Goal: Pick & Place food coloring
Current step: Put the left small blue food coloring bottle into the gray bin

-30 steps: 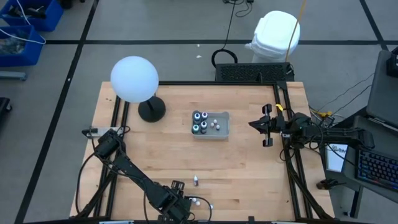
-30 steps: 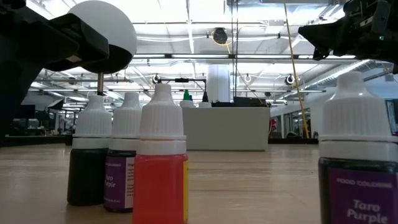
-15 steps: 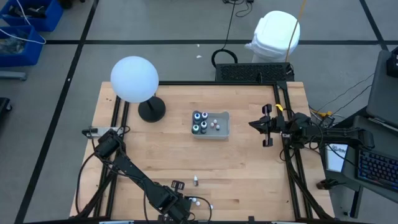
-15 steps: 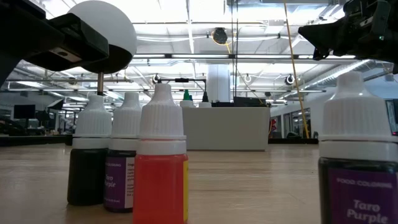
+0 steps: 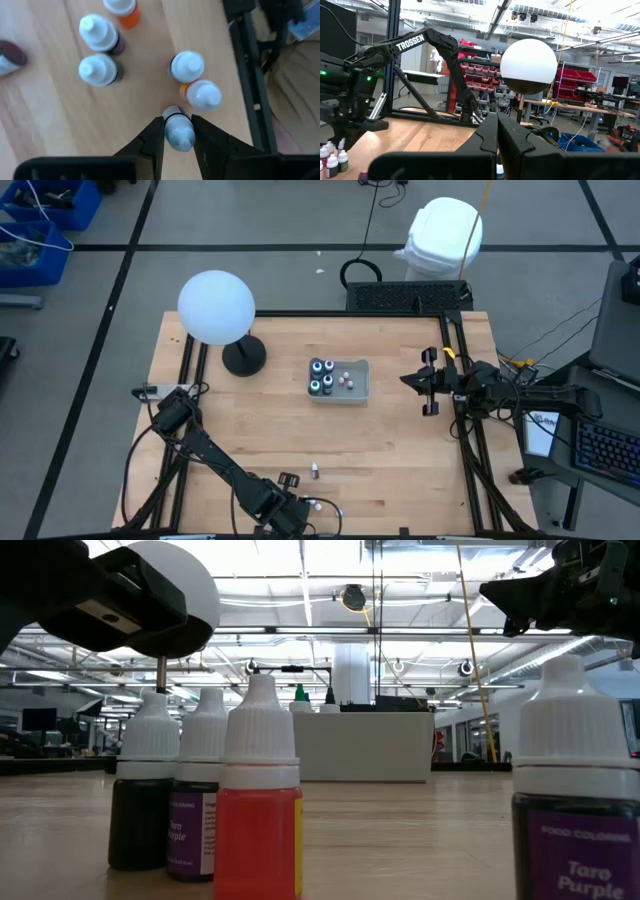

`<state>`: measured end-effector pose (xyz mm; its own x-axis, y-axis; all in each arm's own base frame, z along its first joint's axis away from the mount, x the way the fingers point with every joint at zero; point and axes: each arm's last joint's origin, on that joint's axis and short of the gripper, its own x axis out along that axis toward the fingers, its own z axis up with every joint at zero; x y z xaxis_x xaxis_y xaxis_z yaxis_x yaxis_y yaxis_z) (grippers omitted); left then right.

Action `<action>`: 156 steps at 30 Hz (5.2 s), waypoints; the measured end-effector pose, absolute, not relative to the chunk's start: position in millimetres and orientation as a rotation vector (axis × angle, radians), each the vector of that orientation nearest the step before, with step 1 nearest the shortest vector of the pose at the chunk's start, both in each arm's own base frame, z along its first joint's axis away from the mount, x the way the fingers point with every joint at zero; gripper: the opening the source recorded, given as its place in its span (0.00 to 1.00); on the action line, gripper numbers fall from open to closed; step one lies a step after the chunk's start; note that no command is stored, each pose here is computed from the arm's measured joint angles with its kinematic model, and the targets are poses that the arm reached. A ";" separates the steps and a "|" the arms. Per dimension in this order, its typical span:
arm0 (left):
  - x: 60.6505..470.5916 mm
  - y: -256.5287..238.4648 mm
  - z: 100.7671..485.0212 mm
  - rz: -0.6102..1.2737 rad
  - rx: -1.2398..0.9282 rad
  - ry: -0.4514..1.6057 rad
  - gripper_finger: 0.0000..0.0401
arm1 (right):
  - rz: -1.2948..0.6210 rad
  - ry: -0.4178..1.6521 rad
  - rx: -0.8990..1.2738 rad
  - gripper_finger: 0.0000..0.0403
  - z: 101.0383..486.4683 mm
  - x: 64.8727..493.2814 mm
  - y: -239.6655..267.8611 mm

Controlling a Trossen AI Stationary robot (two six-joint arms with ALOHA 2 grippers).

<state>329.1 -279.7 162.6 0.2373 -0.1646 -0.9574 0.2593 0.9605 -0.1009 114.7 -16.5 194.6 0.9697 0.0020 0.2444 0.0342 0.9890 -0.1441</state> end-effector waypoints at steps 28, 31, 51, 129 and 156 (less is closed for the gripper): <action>281.6 -224.7 273.5 -0.009 0.267 1.179 0.23 | -0.016 -0.248 -0.148 0.00 194.7 114.8 -16.5; 269.9 -216.7 293.9 0.020 0.282 1.119 0.23 | -0.017 -0.247 -0.148 0.00 194.7 114.8 -16.5; 196.2 -130.0 238.3 0.048 -0.011 0.941 0.23 | -0.017 -0.245 -0.157 0.00 194.5 114.8 -16.5; 479.4 90.6 209.2 0.116 -0.070 1.083 0.23 | -0.093 -0.250 -0.221 0.00 195.5 115.7 -18.7; 481.2 98.5 181.1 0.123 -0.023 1.170 0.23 | -0.089 -0.271 -0.232 0.00 197.4 115.8 -18.5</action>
